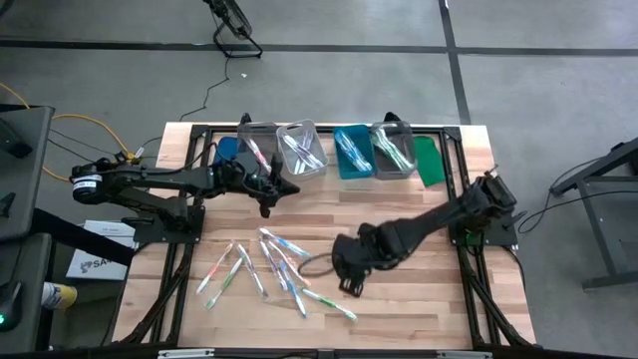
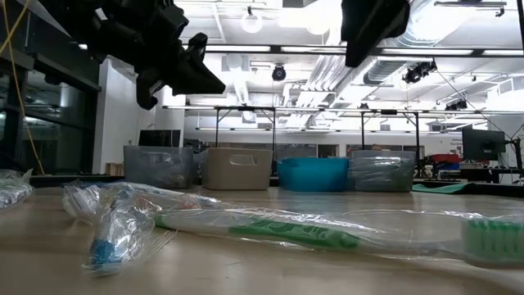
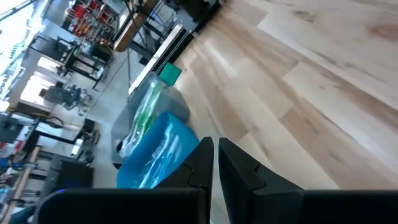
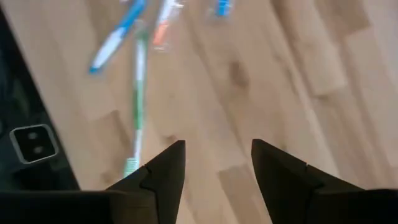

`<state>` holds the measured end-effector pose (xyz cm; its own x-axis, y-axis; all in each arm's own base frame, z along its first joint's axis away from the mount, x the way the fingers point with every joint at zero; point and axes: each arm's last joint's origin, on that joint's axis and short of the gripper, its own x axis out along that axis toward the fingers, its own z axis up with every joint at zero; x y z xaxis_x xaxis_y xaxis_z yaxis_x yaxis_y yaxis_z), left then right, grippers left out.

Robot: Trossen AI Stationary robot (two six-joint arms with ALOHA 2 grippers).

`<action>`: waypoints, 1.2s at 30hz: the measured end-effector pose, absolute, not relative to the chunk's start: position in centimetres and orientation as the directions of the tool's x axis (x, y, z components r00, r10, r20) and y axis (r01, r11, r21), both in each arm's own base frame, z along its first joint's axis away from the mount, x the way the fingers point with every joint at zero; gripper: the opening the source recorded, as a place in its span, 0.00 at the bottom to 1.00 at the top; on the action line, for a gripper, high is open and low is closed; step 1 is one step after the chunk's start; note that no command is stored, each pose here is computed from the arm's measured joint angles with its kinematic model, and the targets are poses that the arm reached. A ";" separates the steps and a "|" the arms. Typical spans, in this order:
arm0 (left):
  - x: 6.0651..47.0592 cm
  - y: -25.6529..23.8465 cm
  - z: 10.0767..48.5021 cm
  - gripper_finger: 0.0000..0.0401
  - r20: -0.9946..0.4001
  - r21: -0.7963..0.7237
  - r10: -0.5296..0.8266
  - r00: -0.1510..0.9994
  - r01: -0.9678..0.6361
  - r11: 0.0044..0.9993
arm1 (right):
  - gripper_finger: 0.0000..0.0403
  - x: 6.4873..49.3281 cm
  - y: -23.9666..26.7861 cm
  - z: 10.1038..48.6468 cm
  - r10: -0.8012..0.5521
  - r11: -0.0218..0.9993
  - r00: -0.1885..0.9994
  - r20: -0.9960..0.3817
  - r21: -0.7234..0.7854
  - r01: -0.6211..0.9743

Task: Pick & Place Toothbrushes
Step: Put the green toothbrush into the right black bin

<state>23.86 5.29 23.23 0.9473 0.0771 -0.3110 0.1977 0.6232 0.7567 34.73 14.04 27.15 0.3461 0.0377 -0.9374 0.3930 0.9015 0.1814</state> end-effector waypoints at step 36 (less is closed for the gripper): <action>23.8 5.3 23.0 0.05 -0.335 0.737 0.072 0.939 0.213 0.642 | 0.43 35.8 25.1 16.7 0.073 0.977 0.373 -0.925 0.141 0.159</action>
